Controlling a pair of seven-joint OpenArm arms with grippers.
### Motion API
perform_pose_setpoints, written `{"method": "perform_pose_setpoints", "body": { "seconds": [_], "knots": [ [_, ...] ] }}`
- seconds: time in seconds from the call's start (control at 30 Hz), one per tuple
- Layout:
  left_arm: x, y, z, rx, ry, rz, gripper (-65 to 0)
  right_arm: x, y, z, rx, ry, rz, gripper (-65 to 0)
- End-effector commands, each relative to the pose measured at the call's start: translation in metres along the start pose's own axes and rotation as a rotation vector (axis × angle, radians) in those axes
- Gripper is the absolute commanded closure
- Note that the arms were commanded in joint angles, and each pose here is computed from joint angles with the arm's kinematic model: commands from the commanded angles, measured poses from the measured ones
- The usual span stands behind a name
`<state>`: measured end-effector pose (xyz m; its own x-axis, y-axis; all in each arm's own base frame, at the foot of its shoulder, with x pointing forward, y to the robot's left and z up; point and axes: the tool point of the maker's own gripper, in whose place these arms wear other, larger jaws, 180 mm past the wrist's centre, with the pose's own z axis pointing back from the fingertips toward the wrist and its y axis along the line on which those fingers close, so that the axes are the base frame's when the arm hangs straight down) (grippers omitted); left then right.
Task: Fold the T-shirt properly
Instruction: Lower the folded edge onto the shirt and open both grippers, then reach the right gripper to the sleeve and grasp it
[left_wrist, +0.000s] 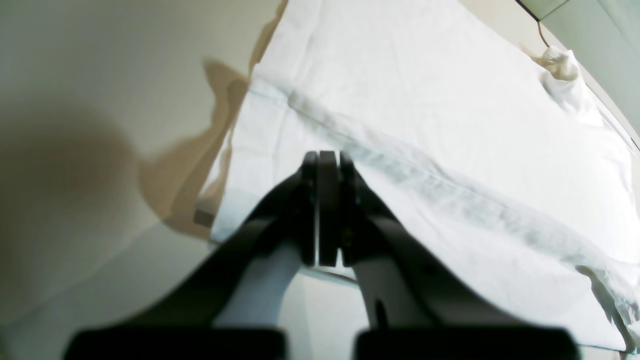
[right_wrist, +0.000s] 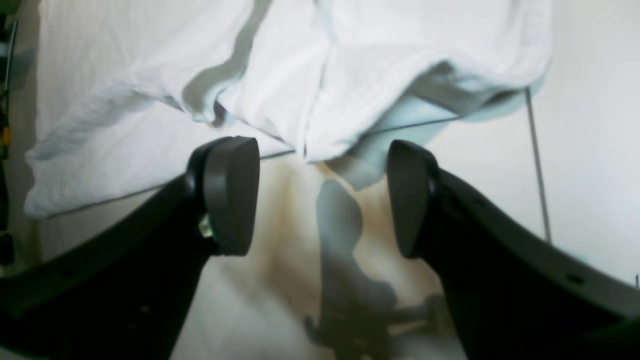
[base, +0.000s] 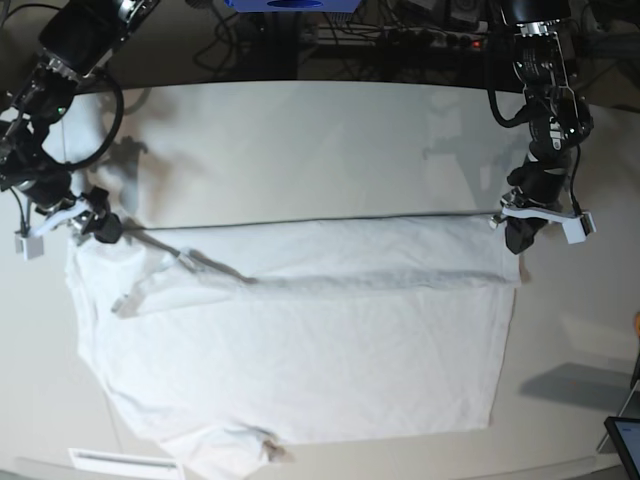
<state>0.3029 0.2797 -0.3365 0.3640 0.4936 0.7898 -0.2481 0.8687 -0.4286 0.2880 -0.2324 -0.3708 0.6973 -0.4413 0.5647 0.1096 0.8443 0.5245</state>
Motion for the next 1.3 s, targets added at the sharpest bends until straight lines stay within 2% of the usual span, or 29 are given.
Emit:
{"method": "perform_pose_setpoints", "body": {
  "seconds": [0.0,0.37,0.57,0.77,0.87,0.93,1.27],
  "knots": [
    [0.016,-0.005,0.001,-0.021,-0.046,-0.018,0.0,0.019,0.005,0.003,0.015,-0.051,0.022,-38.4],
    [0.016,-0.005,0.001,-0.021,-0.046,-0.018,0.0,0.029,0.01,0.001,0.027,-0.069,0.03,-37.6],
    [0.016,-0.005,0.001,-0.021,-0.046,-0.018,0.0,0.02,0.005,-0.012,0.047,-0.031,-0.024,-21.3],
    [0.016,-0.005,0.001,-0.021,-0.046,-0.018,0.0,0.018,0.004,-0.019,0.059,-0.017,-0.046,-18.6],
    [0.016,-0.005,0.001,-0.021,-0.046,-0.018,0.0,0.025,0.008,-0.02,0.068,-0.025,-0.04,-6.2],
    [0.016,-0.005,0.001,-0.021,-0.046,-0.018,0.0,0.029,0.011,-0.021,0.073,-0.032,-0.034,-0.7],
    [0.016,-0.005,0.001,-0.021,-0.046,-0.018,0.0,0.04,0.046,-0.039,0.136,-0.008,0.055,-0.3]
  ]
}}
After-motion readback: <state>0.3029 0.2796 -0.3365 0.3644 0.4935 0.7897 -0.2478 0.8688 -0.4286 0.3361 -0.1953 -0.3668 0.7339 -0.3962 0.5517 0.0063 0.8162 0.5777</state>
